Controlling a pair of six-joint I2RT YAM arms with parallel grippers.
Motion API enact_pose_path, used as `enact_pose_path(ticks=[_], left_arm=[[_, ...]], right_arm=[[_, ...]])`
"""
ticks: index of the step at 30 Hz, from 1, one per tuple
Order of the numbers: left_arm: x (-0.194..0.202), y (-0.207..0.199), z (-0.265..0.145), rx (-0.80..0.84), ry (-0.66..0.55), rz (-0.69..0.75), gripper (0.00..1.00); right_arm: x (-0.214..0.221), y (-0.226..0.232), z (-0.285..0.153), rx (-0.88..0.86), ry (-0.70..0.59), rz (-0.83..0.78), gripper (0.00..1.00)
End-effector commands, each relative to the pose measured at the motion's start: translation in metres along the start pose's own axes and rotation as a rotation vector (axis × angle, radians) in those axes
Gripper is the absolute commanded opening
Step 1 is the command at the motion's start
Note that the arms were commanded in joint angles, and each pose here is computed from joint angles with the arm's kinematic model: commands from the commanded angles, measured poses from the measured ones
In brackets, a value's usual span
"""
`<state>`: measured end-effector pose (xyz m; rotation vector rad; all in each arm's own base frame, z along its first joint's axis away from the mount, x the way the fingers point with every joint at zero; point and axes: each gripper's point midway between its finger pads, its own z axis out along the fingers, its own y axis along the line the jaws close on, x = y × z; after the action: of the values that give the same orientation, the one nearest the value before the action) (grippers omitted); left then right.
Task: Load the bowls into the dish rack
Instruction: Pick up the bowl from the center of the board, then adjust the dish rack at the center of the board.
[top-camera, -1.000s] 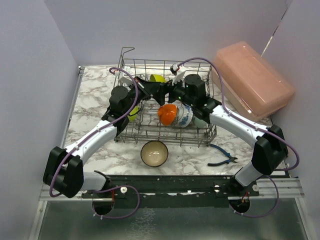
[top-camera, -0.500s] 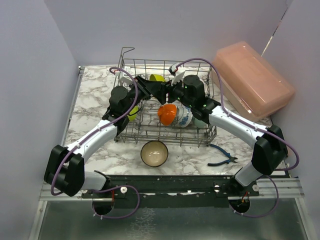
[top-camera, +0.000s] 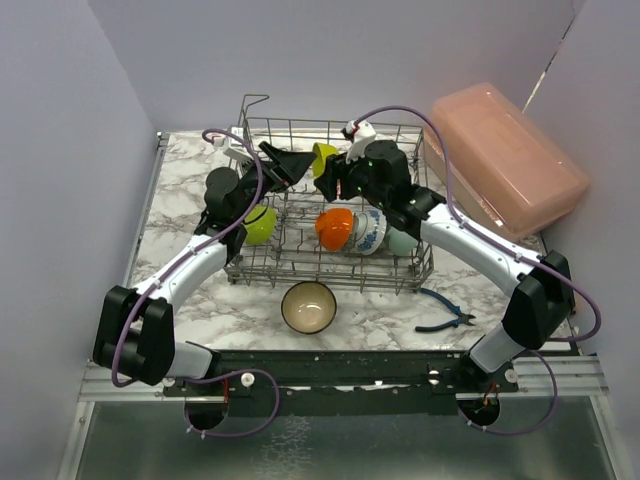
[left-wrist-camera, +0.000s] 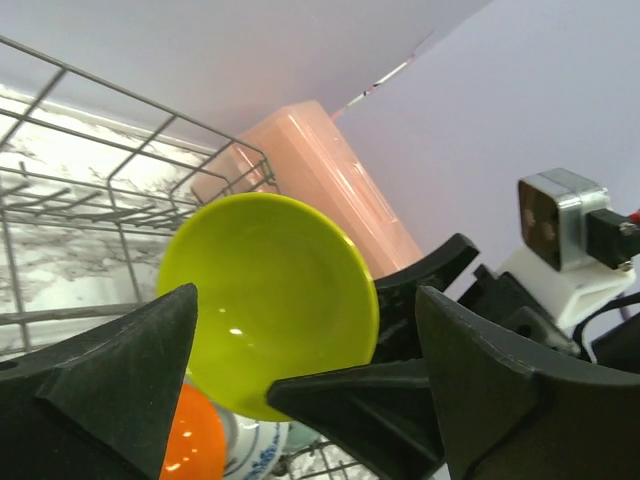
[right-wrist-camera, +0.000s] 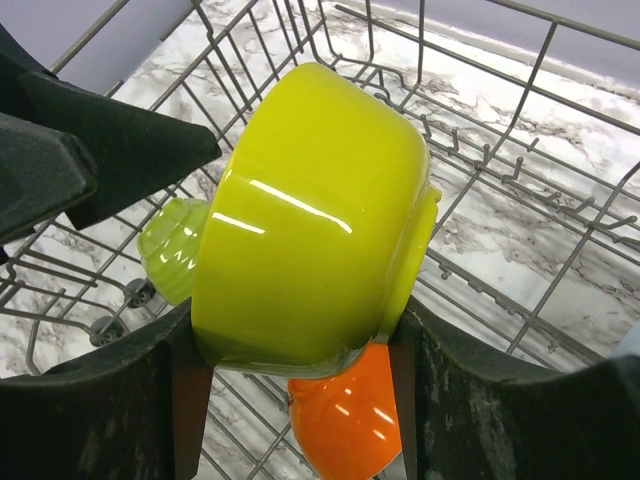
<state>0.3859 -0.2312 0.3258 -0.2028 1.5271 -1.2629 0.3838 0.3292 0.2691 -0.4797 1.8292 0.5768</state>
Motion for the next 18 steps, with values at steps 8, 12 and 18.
enact_pose_path(ticks=[8,12,18], left_arm=[[-0.053,0.010,-0.008,-0.057,-0.024,0.345,0.93],[-0.075,0.023,-0.020,-0.212,-0.025,0.537,0.94],[-0.109,0.070,-0.047,-0.551,-0.022,0.752,0.94]], right_arm=[[0.001,-0.026,0.000,-0.005,0.118,0.093,0.01],[0.002,-0.036,-0.004,-0.043,0.135,0.148,0.01],[0.002,-0.046,-0.010,-0.076,0.156,0.202,0.01]])
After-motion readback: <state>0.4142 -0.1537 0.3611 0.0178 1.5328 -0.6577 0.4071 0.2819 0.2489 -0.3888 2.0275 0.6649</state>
